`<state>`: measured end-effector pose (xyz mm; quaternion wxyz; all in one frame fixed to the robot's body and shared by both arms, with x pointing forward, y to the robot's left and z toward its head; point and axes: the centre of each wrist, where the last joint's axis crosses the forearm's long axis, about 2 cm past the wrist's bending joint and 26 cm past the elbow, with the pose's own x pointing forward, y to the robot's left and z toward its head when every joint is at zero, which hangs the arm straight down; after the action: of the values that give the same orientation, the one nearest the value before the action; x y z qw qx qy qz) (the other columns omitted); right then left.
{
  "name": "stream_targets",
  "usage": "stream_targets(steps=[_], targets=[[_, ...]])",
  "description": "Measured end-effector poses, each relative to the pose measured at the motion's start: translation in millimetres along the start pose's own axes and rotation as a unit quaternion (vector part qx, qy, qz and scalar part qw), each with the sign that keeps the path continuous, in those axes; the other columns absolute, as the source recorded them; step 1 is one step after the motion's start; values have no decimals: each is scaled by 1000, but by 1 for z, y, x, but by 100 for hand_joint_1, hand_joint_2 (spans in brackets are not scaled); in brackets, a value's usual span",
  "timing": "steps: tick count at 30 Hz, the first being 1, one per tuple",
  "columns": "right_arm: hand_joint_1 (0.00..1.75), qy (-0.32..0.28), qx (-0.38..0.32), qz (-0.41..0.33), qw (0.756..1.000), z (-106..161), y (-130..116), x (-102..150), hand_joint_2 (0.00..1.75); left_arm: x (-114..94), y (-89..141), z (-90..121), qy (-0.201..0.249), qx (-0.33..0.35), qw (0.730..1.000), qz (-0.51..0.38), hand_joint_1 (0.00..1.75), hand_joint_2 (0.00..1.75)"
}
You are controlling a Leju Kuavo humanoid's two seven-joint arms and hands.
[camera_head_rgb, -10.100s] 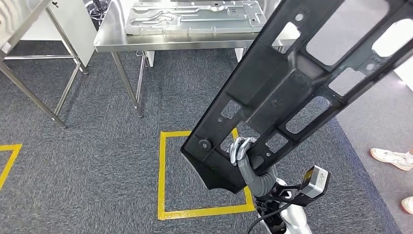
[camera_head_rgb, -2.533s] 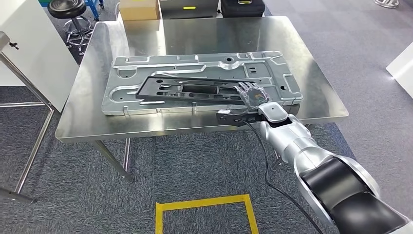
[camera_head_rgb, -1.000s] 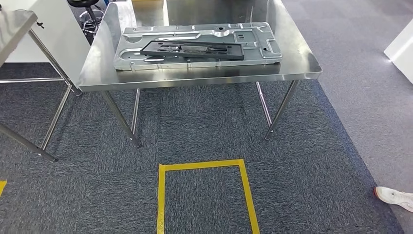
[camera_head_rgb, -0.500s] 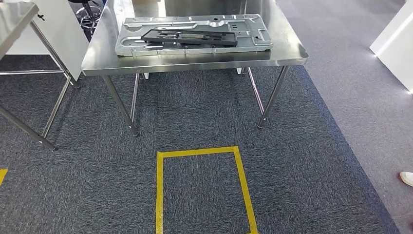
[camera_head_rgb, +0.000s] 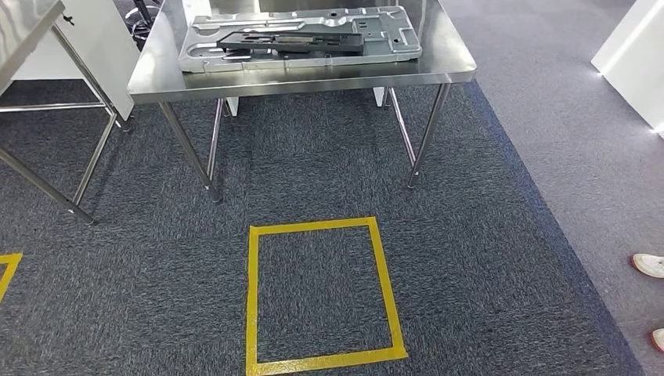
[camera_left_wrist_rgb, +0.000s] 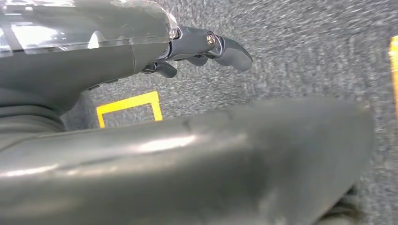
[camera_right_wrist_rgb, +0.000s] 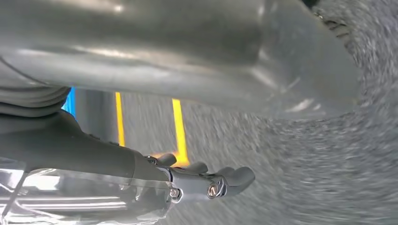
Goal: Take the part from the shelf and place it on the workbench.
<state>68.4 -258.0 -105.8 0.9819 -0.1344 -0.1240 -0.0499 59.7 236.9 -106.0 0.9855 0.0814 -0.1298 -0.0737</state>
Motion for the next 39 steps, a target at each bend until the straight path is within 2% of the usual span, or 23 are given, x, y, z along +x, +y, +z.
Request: stream_targets(steps=[3,4,8,12,22,26,34,39], targets=[[0,-30,13,51,998,0,4,7,0,3,3,-1,-7,1,1000,-9,0,175],[0,-36,17,61,997,1,4,9,0,3,3,-1,-8,1,1000,-11,0,175],[0,-68,67,104,990,1,9,17,175,0,2,-1,-3,2,1000,-12,0,175],[0,-94,122,139,978,3,16,16,175,0,2,-1,-12,-2,1000,-25,0,175],[0,-70,144,136,978,6,18,-7,175,5,-9,2,-26,-47,998,-16,0,175],[0,-70,142,126,979,6,16,-5,0,-9,-8,3,-13,-56,998,-11,0,0],[0,-92,133,101,982,1,8,13,0,-40,-3,6,19,-67,998,2,0,0],[0,-78,129,90,984,0,0,3,0,-43,-3,6,19,-78,997,13,0,0]])
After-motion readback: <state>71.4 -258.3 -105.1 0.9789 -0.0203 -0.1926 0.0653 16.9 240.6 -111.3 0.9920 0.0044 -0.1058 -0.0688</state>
